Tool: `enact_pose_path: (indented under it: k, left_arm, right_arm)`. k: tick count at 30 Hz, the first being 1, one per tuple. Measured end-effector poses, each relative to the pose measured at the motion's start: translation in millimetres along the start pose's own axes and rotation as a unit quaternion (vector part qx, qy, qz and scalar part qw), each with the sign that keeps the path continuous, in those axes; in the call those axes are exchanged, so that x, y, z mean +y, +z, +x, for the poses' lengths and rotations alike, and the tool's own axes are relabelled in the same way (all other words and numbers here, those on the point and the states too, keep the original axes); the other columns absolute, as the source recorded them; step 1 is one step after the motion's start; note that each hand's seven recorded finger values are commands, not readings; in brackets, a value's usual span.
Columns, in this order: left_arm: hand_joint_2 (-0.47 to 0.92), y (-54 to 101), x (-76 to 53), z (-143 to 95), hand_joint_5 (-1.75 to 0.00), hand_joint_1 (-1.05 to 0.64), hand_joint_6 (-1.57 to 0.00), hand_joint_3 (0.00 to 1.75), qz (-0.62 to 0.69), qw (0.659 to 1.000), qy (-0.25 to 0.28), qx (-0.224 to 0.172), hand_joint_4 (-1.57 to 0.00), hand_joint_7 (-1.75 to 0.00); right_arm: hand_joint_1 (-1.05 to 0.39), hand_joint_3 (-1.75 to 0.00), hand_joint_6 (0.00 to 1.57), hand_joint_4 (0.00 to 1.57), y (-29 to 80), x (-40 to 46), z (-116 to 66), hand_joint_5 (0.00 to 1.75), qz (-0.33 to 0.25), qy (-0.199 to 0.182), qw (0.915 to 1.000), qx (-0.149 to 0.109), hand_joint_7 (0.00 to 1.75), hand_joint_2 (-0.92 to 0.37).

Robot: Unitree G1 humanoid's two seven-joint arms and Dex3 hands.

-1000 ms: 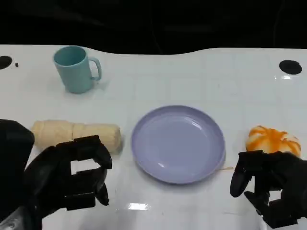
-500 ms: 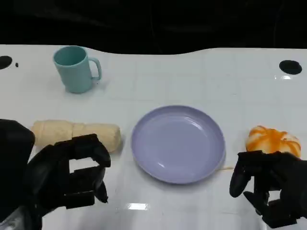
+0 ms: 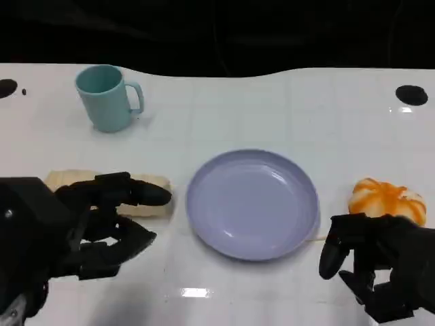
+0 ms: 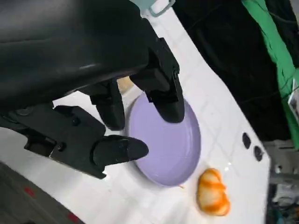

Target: Grasp the towel on the left side of the plate with the left hand and place it into the plate.

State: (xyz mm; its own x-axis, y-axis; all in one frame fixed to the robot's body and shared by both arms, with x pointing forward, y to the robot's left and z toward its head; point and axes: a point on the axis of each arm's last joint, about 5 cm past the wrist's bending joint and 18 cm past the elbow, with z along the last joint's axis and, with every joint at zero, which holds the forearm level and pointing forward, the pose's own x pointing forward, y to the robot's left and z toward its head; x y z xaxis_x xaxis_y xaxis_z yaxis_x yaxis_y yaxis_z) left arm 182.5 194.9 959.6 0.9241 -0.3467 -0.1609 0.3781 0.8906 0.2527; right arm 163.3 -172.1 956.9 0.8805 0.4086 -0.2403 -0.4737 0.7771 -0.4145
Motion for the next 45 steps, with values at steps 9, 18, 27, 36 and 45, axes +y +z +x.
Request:
enact_pose_path:
  k: [9,18,27,36,45]
  left_arm:
    - [0.92,16.2,11.5,15,-0.54,-0.42,-0.32,0.08,0.244,0.968,0.020,-0.047,-0.15,-0.05]
    - [0.90,15.2,17.4,47,-0.41,-0.46,-0.35,0.01,0.469,0.883,0.005,-0.007,-0.24,-0.02]
    - [0.87,9.5,15.4,82,-0.25,-0.49,-0.39,0.00,0.555,0.831,-0.020,0.031,-0.43,-0.01]
    - [0.92,-8.6,9.2,109,-0.09,-0.54,-0.51,0.01,0.584,0.807,-0.051,0.074,-0.59,-0.01]
    - [0.92,-29.4,6.3,128,-0.06,-0.53,-0.58,0.07,0.588,0.801,-0.066,0.089,-0.59,-0.03]
  right_arm:
    - [0.01,-1.08,0.71,0.72,1.2,1.0,0.8,1.75,-0.005,0.000,1.0000,-0.002,1.41,-0.56]
    - [0.01,-1.08,0.71,0.72,1.7,0.4,-0.2,1.74,-0.006,-0.002,1.0000,-0.004,1.41,-0.56]
    - [0.00,-1.11,0.72,0.74,1.2,0.1,-1.4,1.75,-0.006,-0.004,1.0000,-0.006,1.42,-0.54]
    - [0.01,-1.11,0.71,0.73,2.3,-0.7,-4.2,1.75,-0.007,-0.008,0.9999,-0.006,1.42,-0.54]
    - [0.02,-1.11,0.71,0.73,2.0,-1.3,-5.8,1.75,-0.007,-0.008,0.9999,-0.005,1.43,-0.54]
